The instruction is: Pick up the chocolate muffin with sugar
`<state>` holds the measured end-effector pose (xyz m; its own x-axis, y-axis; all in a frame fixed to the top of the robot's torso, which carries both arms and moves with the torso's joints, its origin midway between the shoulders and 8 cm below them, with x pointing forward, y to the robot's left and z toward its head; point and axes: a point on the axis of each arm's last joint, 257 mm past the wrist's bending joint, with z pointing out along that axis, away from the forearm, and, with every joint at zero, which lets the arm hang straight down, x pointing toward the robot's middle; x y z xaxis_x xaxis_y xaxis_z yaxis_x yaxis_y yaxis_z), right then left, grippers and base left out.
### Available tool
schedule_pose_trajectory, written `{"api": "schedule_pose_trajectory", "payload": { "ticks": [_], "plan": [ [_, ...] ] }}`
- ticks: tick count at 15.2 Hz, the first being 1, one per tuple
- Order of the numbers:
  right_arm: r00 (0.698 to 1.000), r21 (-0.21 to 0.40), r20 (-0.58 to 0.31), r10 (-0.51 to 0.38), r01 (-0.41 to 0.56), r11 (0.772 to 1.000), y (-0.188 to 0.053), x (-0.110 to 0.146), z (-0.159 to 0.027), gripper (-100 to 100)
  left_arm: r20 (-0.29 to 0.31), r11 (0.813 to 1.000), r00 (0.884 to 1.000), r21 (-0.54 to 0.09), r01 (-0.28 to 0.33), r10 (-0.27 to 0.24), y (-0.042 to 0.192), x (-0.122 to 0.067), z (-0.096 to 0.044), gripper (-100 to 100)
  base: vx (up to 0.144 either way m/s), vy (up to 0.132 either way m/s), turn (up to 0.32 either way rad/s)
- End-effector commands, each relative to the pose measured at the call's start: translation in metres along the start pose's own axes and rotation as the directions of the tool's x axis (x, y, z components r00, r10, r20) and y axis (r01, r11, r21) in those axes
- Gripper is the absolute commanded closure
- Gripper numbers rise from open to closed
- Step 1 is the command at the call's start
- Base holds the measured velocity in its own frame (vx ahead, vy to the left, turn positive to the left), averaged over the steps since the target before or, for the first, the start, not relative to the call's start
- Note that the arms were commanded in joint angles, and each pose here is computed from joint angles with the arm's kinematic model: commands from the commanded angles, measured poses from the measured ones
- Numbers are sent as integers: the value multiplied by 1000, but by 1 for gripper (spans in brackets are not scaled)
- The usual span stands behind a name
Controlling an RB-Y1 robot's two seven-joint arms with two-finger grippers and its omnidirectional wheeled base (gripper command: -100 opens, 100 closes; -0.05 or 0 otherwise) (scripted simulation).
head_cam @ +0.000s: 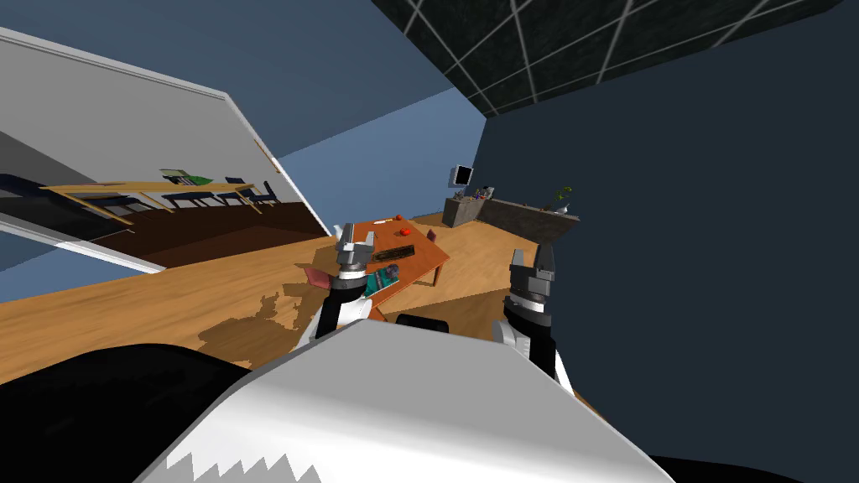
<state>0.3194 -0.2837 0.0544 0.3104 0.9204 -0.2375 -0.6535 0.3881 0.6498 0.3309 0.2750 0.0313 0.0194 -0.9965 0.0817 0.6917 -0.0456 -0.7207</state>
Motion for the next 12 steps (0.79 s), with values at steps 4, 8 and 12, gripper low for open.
{"api": "schedule_pose_trajectory", "payload": {
  "ticks": [4, 8, 12],
  "plan": [
    [1000, 0, 0, 0, 0, 1000, 0, 0, 0, 0, -64, 997, 998, -76, -24, 19, 33, 3, -7, -100, -5, 4, -31],
    [1000, 0, 0, 0, 0, 1000, 0, 0, 0, 0, -87, 985, 996, -165, -41, 27, 76, -4, -18, -100, -14, 9, -53],
    [1000, 0, 0, 0, 0, 1000, 0, 0, 0, 0, -87, 972, 996, -229, -50, 31, 106, -12, -29, -100, -13, 6, -37]
  ]
}}
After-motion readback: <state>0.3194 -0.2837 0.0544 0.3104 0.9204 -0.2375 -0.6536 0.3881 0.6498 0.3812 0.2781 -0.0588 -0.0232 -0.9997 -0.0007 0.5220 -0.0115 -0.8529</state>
